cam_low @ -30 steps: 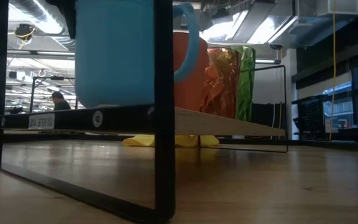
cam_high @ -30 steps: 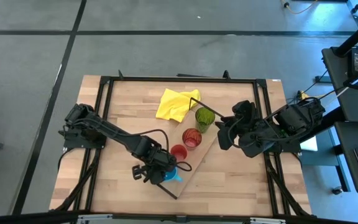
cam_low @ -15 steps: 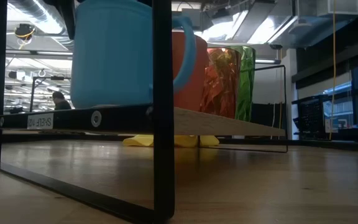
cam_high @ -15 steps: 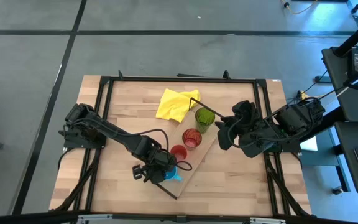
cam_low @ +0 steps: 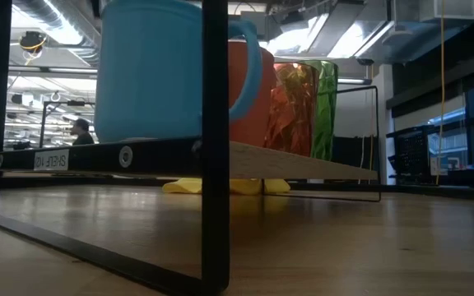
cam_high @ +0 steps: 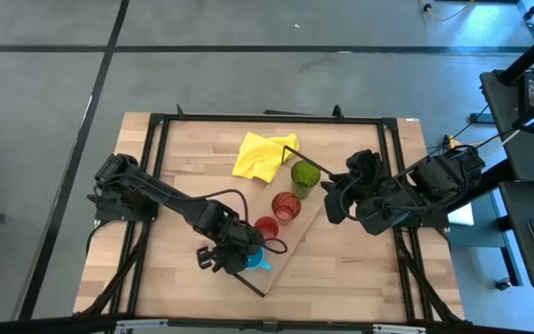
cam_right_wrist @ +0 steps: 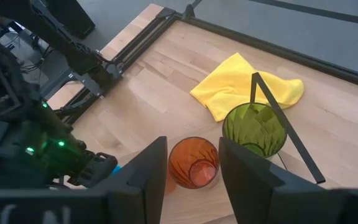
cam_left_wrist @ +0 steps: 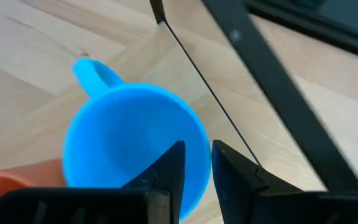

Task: Stack small to large cups/mugs on shelf
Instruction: Return to Home Position

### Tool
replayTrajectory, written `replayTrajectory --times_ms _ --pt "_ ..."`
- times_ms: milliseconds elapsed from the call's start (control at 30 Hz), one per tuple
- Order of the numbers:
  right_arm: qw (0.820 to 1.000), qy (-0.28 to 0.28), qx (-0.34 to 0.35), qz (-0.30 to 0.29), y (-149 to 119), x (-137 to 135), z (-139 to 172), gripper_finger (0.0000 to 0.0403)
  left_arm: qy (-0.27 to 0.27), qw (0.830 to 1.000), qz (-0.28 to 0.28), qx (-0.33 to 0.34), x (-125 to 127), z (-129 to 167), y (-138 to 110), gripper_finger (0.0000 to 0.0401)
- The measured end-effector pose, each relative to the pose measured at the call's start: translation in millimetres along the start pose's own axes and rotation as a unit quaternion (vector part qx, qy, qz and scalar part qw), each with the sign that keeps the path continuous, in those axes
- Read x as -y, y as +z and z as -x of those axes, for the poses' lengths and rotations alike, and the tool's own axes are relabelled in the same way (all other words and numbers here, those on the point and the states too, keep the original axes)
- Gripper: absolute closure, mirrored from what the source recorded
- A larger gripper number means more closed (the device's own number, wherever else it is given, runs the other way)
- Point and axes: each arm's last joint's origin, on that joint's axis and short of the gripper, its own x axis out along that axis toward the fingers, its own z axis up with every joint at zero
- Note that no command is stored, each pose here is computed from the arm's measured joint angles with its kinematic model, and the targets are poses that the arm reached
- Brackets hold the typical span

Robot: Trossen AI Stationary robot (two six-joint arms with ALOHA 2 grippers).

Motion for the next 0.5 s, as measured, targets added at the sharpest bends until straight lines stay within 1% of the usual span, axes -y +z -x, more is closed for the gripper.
replayTrajectory --times_ms 167,333,500 --pt "1.000 0.000 0.000 0.000 0 0 0 0.0256 0.011 1.000 0.000 0.008 -4 12 5 0.0326" --pt "1.000 0.000 0.000 0.000 0 0 0 0.0256 0.011 1.000 0.005 -0.021 -2 17 3 0.0326" --pt "1.000 0.000 0.000 0.000 0 0 0 0.0256 0.007 0.999 0.019 -0.031 -1 18 1 0.0326"
